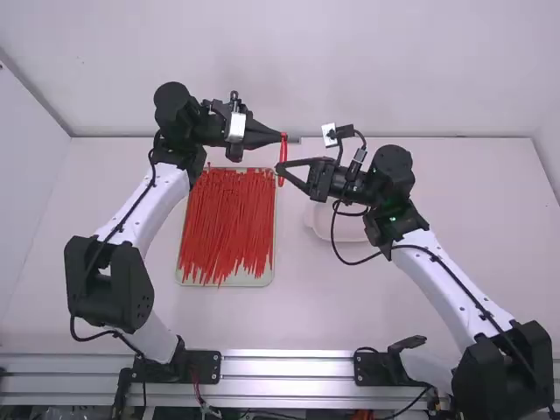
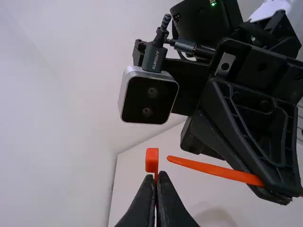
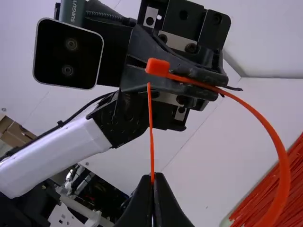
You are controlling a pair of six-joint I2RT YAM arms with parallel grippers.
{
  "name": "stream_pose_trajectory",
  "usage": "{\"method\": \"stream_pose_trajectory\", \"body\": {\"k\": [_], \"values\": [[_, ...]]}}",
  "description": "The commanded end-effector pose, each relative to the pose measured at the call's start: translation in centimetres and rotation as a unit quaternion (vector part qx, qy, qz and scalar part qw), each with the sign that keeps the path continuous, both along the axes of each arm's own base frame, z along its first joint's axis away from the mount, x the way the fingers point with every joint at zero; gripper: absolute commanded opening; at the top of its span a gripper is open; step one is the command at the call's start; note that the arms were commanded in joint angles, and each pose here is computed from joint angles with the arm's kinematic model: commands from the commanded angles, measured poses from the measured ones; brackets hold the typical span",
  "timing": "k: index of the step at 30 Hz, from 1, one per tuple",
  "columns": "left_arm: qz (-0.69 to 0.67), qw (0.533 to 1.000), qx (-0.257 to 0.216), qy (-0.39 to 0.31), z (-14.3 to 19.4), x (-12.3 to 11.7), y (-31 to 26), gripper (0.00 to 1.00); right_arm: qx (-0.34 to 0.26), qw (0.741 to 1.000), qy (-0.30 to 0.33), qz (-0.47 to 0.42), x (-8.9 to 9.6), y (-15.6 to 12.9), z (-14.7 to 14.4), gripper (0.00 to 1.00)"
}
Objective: Fasten the cable tie
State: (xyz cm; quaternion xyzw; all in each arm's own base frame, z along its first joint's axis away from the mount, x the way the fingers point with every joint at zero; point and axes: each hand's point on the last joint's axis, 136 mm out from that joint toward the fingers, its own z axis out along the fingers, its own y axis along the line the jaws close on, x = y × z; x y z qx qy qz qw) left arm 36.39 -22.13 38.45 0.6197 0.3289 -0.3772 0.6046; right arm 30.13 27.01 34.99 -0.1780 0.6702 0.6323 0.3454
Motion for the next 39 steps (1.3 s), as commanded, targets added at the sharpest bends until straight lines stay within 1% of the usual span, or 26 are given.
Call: {"method": "stream_pose_trajectory", "body": {"k": [1, 16, 18, 22, 31, 37, 39], "values": [[-0.001, 1.000, 0.001, 0.002, -0.2, -0.1, 0.0, 0.02, 0.002, 1.000, 0.000, -0.009, 0.2, -0.1, 0.0, 0.00], [-0.002, 1.000, 0.001, 0.002, -0.2, -0.1, 0.0, 0.02, 0.008, 1.000, 0.023, -0.020, 0.6, -0.2, -0.1, 0.00], [-0.015, 1.000, 0.003, -0.005, -0.3, -0.6, 0.1, 0.02, 0.007, 1.000, 0.023, -0.020, 0.6, -0.2, -0.1, 0.00], [-0.030, 1.000, 0.006, -0.001, -0.4, -1.1, -0.2, 0.02, 0.007, 1.000, 0.023, -0.020, 0.6, -0.2, 0.0, 0.00], [-0.032, 0.999, 0.010, 0.033, -0.9, -1.1, -0.3, 0.02, 0.019, 1.000, -0.004, -0.020, 0.5, -0.2, 1.0, 0.00], [-0.035, 0.998, 0.012, 0.042, -1.0, -1.2, -0.4, 0.02, 0.027, 0.999, 0.022, -0.039, 1.6, -1.4, 1.0, 0.00], [-0.035, 0.998, 0.012, 0.042, -1.0, -1.2, -0.4, 0.02, 0.030, 0.998, 0.020, -0.043, 1.7, -1.7, 1.2, 0.00]]}}
